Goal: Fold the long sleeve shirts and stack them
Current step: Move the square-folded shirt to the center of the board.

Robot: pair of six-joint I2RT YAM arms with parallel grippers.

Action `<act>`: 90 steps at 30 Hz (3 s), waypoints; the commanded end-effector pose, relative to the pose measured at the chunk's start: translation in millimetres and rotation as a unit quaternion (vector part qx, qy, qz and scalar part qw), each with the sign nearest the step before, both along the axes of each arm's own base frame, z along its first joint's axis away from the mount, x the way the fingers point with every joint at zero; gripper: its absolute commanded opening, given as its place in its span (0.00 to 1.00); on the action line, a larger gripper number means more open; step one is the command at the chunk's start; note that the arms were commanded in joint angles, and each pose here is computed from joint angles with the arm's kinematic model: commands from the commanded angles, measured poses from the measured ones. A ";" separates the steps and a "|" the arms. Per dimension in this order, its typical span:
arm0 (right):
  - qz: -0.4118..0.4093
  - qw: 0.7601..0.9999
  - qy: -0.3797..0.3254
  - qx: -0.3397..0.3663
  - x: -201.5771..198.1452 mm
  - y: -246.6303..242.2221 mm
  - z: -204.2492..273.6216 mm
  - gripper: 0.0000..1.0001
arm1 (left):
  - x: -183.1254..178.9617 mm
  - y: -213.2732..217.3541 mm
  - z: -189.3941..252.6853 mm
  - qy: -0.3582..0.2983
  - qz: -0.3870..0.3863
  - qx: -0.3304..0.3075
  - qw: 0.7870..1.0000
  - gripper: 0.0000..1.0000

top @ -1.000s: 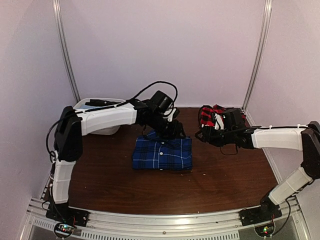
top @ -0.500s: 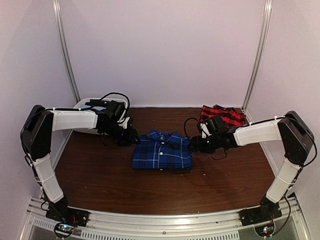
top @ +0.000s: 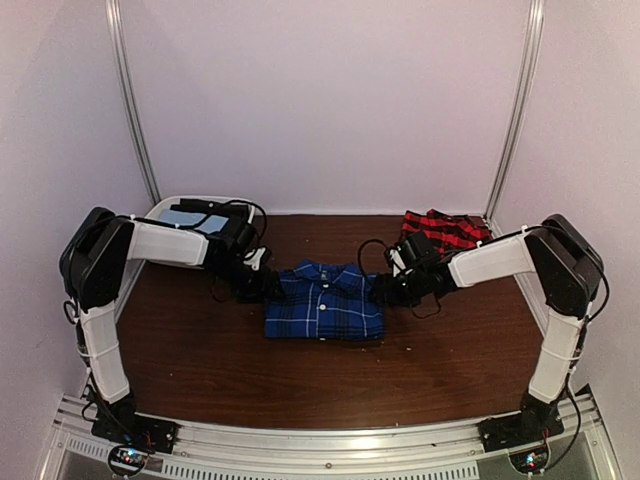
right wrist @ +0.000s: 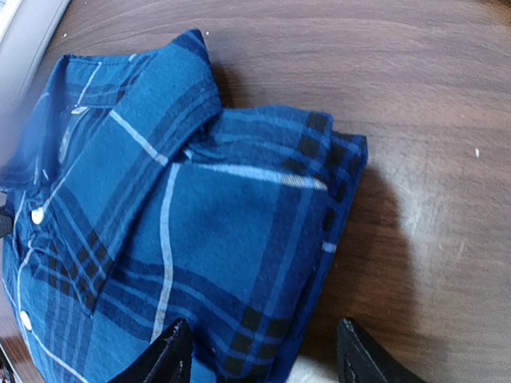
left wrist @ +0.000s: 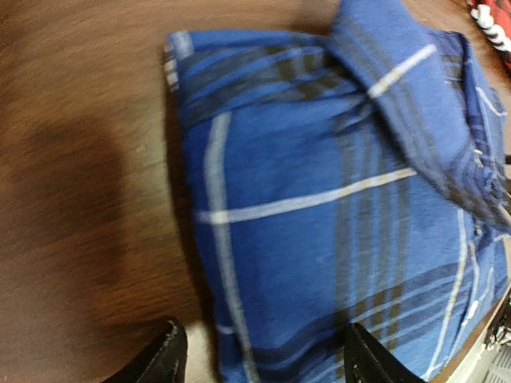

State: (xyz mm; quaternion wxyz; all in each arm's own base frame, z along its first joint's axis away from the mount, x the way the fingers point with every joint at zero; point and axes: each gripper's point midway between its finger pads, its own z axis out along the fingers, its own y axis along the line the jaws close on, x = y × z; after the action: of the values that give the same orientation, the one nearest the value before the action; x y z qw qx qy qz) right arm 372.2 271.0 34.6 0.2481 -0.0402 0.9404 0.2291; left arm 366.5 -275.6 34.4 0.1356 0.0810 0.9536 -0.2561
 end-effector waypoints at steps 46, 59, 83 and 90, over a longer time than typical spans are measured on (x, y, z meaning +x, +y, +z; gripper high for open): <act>0.076 0.994 -0.063 -0.041 -67.6 39.7 67.6 0.30 | -74.8 59.7 41.2 0.009 0.035 0.016 0.999 0.44; 0.130 0.988 0.020 -0.083 -135.5 48.5 -8.9 0.15 | -61.8 -11.1 74.7 -0.026 -0.015 -0.025 0.999 0.39; 0.131 0.990 -0.036 -0.026 -123.9 79.5 64.3 0.38 | -67.0 -43.9 -9.3 0.029 -0.034 -0.012 0.999 0.35; 0.051 0.995 -0.071 -0.041 -58.4 20.8 86.9 0.41 | -70.2 -1.9 -16.1 0.031 -0.021 0.014 0.999 0.35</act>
State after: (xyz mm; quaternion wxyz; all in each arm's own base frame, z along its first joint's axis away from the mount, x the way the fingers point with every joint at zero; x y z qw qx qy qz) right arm 275.1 328.2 107.0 0.2637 -0.1467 0.9238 0.2354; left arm 300.4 -317.8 35.5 0.1058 0.1062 0.9421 -0.2999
